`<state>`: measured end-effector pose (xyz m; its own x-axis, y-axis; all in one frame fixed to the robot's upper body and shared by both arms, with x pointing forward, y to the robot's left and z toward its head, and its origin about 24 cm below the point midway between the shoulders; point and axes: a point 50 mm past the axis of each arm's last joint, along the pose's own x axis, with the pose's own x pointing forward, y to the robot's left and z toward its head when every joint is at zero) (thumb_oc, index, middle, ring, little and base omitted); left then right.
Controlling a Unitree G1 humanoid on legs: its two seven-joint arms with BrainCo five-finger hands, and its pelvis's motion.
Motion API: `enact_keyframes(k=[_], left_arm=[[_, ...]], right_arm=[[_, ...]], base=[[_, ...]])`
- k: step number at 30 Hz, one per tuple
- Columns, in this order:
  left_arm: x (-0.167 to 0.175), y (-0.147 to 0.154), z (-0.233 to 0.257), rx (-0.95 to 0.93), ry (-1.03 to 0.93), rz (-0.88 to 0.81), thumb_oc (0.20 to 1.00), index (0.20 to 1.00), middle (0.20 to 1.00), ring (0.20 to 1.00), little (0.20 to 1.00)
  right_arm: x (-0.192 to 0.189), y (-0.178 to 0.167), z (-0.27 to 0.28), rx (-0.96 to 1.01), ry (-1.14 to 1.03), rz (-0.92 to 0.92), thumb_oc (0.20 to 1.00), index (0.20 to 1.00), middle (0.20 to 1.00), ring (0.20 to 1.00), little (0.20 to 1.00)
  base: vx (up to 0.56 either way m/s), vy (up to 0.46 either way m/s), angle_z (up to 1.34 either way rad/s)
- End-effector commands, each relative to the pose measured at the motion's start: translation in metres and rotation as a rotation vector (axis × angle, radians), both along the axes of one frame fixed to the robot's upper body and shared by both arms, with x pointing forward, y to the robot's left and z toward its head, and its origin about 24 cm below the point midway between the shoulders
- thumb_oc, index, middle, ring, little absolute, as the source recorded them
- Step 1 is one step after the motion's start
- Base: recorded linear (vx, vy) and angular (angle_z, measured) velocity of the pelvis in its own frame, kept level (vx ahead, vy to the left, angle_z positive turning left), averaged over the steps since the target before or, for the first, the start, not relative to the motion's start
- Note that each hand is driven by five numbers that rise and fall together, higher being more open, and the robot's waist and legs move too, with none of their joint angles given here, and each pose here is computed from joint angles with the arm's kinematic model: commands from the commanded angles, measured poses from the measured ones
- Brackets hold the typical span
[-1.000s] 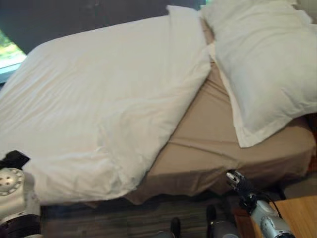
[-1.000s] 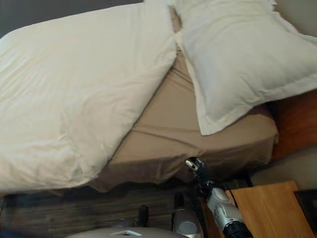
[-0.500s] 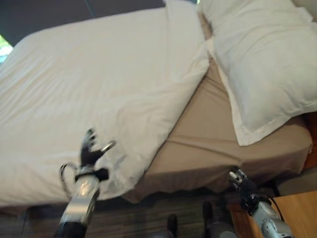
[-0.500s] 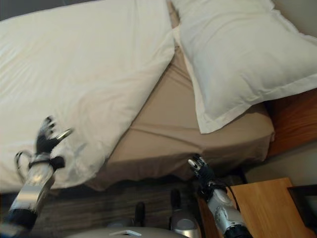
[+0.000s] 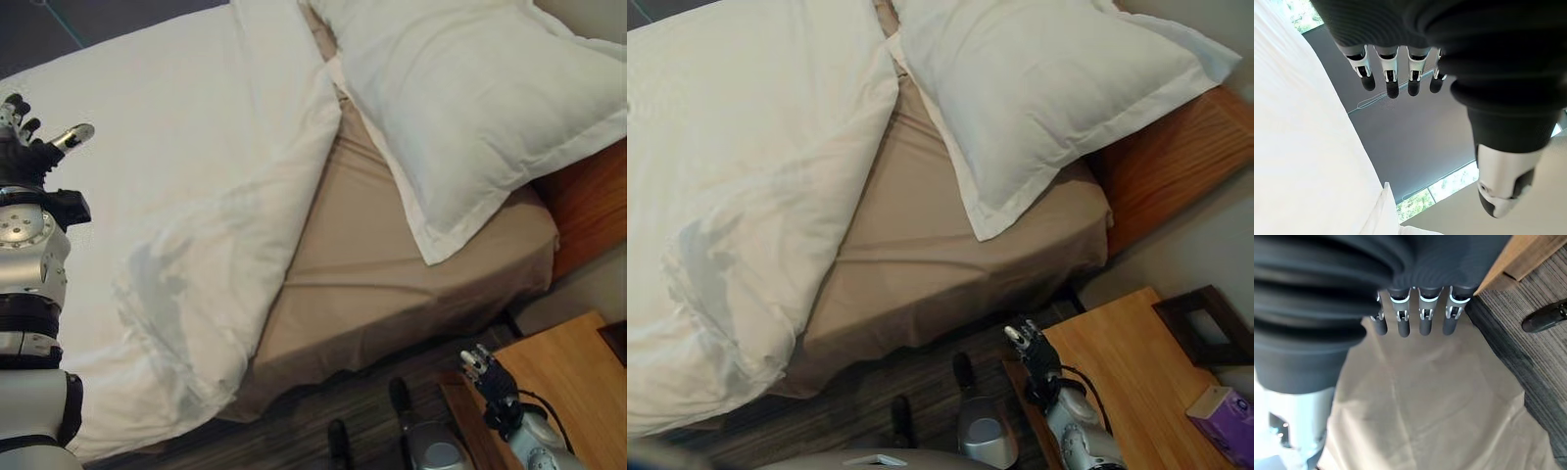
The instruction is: Making the bed.
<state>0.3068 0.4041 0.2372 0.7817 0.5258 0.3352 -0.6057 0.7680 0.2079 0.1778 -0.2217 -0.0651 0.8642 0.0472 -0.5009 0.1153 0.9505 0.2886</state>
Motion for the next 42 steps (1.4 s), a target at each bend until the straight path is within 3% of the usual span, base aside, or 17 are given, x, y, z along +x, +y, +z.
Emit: enact_keyframes(k=[1,14,33,34,35,42], left_arm=[[-0.012,0.016,0.022,-0.002,-0.087,0.081,1.0,1.0,1.0,1.0,1.0],[-0.029,0.048,-0.041,-0.118,0.17,0.262,1.0,1.0,1.0,1.0,1.0],[-0.027,0.025,-0.135,-0.248,0.485,0.245,1.0,1.0,1.0,1.0,1.0],[-0.035,0.023,-0.157,-0.268,0.594,0.243,0.564,0.564,0.564,0.564,0.564],[-0.035,0.019,-0.163,-0.267,0.635,0.221,0.2,0.2,0.2,0.2,0.2],[-0.019,0.006,-0.157,-0.245,0.618,0.138,0.2,0.2,0.2,0.2,0.2]], right_arm=[[0.012,0.014,0.01,0.063,-0.091,0.007,1.0,1.0,1.0,1.0,1.0],[0.015,0.019,0.012,0.058,-0.094,0.038,1.0,1.0,1.0,1.0,1.0],[0.019,0.02,0.014,0.03,-0.086,0.037,1.0,1.0,1.0,1.0,1.0],[0.019,0.02,0.013,0.022,-0.077,0.044,1.0,1.0,1.0,1.0,1.0],[0.02,0.019,0.013,0.017,-0.075,0.047,1.0,1.0,1.0,1.0,1.0],[0.023,0.015,0.013,-0.021,-0.068,0.057,1.0,1.0,1.0,1.0,1.0]], base=[[0.0,0.015,0.06],[-0.02,0.007,-0.03],[-0.02,0.01,-0.11],[0.04,0.034,-0.06],[0.03,0.028,-0.08],[0.02,0.022,-0.13]])
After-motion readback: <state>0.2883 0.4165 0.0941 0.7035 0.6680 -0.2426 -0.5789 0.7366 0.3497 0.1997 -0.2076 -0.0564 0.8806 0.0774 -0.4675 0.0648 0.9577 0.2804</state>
